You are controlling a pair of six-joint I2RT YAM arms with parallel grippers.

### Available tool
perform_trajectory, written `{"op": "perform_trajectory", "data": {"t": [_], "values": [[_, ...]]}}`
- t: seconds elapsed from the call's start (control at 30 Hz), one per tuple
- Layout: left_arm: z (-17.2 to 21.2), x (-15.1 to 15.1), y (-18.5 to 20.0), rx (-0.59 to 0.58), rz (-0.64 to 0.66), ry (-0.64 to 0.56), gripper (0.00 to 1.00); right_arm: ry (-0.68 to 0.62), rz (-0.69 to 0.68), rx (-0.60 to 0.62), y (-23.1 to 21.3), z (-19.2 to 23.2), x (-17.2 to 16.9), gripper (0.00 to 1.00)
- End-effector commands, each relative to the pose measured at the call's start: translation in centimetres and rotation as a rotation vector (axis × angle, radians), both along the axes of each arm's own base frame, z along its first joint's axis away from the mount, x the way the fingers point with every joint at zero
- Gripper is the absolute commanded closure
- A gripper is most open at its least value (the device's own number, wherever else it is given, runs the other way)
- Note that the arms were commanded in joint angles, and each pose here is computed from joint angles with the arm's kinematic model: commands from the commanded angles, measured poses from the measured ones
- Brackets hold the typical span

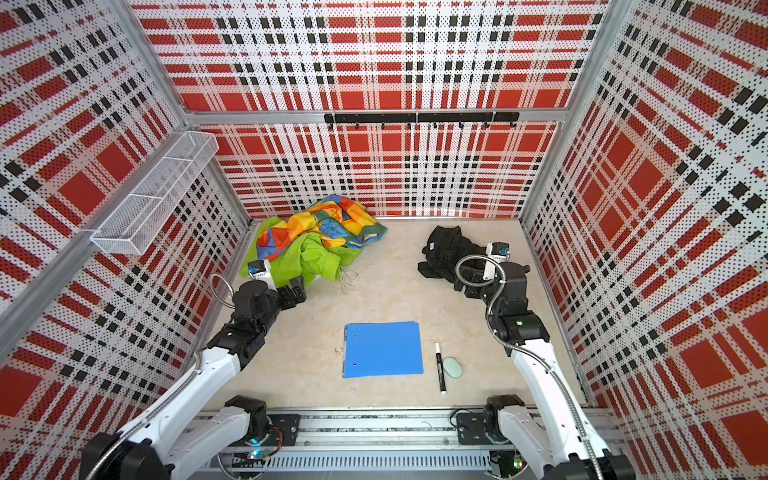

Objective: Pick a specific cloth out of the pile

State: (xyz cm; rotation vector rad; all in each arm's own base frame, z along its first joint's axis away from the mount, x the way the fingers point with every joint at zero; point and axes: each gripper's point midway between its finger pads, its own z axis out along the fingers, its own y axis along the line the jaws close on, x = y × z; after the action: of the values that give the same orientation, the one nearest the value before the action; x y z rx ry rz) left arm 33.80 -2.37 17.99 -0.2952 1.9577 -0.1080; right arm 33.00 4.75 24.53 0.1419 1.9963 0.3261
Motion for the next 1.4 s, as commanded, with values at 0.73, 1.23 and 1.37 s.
{"op": "perform_trajectory", "data": {"t": [0.73,1.23,1.37], "values": [[-2.8,2.6,3.1,0.298,0.031,-0.235,0.01,0.028,-0.118,-0.048,-2.0,-3.1,0.9,0.00],[-3.9,5.0,3.2,0.302,-0.016,-0.261,0.01,-0.117,-0.224,-0.200,-4.7,-5.2,1.6,0.00],[-4.5,5.3,3.4,0.280,-0.026,-0.285,0.01,-0.168,-0.268,-0.295,-5.7,-7.1,3.1,0.00]]}}
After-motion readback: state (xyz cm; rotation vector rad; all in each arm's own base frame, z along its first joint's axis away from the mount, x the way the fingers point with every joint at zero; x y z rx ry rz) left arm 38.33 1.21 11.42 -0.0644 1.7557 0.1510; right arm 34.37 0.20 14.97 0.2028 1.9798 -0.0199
